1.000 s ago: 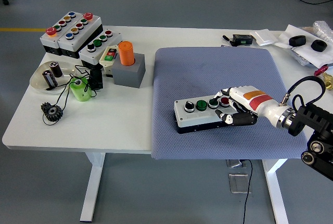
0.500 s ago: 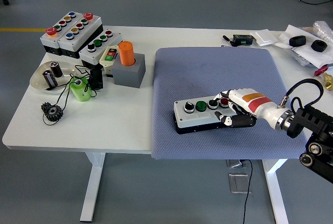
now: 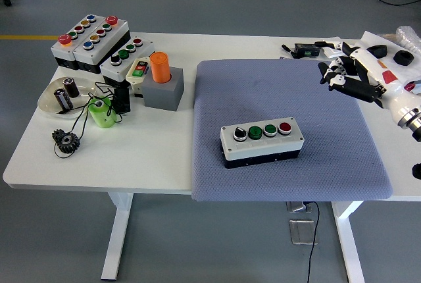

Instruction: Pick up the button,place it on the desk,press the button,press the button

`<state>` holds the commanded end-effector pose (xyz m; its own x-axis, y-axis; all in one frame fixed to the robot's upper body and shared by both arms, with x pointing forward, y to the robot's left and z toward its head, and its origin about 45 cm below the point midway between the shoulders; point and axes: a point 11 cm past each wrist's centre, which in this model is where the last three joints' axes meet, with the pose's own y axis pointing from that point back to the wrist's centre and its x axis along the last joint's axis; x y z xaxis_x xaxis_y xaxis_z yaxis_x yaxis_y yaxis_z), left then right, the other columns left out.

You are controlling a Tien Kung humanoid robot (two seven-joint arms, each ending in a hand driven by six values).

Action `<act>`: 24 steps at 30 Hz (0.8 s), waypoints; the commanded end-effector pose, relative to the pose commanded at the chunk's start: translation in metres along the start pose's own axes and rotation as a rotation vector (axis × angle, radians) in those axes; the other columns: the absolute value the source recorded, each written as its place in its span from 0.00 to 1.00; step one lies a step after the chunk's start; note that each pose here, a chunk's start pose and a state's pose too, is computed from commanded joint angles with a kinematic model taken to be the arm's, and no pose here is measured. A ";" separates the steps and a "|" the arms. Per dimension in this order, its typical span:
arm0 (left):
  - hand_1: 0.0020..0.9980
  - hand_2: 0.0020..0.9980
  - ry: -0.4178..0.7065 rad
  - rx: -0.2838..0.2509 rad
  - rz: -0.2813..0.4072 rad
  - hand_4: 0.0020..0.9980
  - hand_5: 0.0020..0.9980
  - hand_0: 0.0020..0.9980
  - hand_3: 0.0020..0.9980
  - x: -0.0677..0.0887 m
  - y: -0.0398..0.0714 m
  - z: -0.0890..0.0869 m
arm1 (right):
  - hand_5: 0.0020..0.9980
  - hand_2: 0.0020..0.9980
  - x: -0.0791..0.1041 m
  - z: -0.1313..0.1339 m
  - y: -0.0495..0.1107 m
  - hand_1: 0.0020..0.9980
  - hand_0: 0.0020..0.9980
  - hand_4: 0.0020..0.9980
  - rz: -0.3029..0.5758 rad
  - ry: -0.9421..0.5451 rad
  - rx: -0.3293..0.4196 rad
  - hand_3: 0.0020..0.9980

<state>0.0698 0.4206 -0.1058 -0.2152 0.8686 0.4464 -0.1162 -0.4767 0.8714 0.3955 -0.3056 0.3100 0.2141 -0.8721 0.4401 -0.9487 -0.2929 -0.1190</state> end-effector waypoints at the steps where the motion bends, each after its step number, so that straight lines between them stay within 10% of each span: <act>1: 0.70 0.70 -0.001 0.000 0.000 0.30 1.00 0.64 0.52 0.000 0.000 0.000 | 0.56 0.77 0.008 0.000 0.001 0.68 0.71 0.58 0.032 -0.046 0.003 0.93; 10: 0.70 0.71 -0.006 -0.008 0.008 0.30 1.00 0.64 0.52 0.002 0.000 0.008 | 0.53 0.83 0.074 0.033 0.032 0.75 0.79 0.57 0.292 -0.416 -0.080 0.85; 24: 0.69 0.71 -0.011 0.007 0.007 0.30 1.00 0.64 0.52 0.001 0.000 0.001 | 0.57 0.82 0.080 0.088 0.077 0.77 0.80 0.58 0.423 -0.825 -0.226 0.83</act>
<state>0.0706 0.4216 -0.1052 -0.2056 0.8666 0.4547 -0.1083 -0.4819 0.8695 0.3597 -0.4323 0.2573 -0.1426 -0.9152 -0.3769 -0.9891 0.1179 0.0880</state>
